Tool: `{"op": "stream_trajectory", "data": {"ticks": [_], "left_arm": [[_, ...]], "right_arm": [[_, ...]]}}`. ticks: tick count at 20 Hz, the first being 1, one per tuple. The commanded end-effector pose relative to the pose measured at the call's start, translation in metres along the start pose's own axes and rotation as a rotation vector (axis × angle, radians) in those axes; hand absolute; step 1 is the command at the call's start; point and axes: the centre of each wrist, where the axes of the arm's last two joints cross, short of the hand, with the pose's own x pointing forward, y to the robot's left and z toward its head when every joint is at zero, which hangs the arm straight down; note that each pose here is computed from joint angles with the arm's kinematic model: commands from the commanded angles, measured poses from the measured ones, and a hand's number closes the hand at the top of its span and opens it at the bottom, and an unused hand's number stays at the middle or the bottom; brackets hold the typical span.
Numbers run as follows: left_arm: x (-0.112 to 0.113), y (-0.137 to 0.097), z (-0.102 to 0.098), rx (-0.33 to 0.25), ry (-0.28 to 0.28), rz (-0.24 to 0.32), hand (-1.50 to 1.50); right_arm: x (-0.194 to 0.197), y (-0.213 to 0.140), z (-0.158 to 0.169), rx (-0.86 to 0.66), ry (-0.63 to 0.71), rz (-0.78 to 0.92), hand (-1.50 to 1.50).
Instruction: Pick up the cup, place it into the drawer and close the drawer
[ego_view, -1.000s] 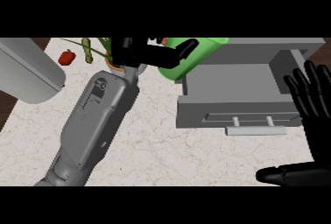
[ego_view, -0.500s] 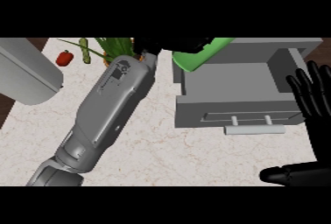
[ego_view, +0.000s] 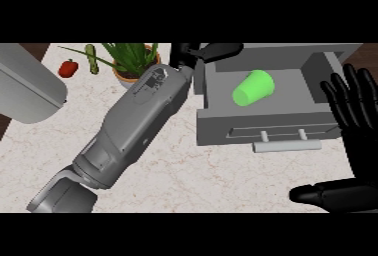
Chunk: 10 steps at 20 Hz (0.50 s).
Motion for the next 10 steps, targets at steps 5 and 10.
{"op": "stream_trajectory", "data": {"ticks": [5, 10], "left_arm": [[-0.02, -0.002, 0.002, -0.042, 0.038, -0.118, 1.5], [-0.017, -0.017, 0.006, -0.052, 0.063, -0.158, 1.5]], "right_arm": [[-0.002, 0.007, 0.007, 0.001, -0.003, -0.028, -1.5], [-0.002, 0.006, -0.009, 0.041, -0.005, -0.032, -1.5]]}}
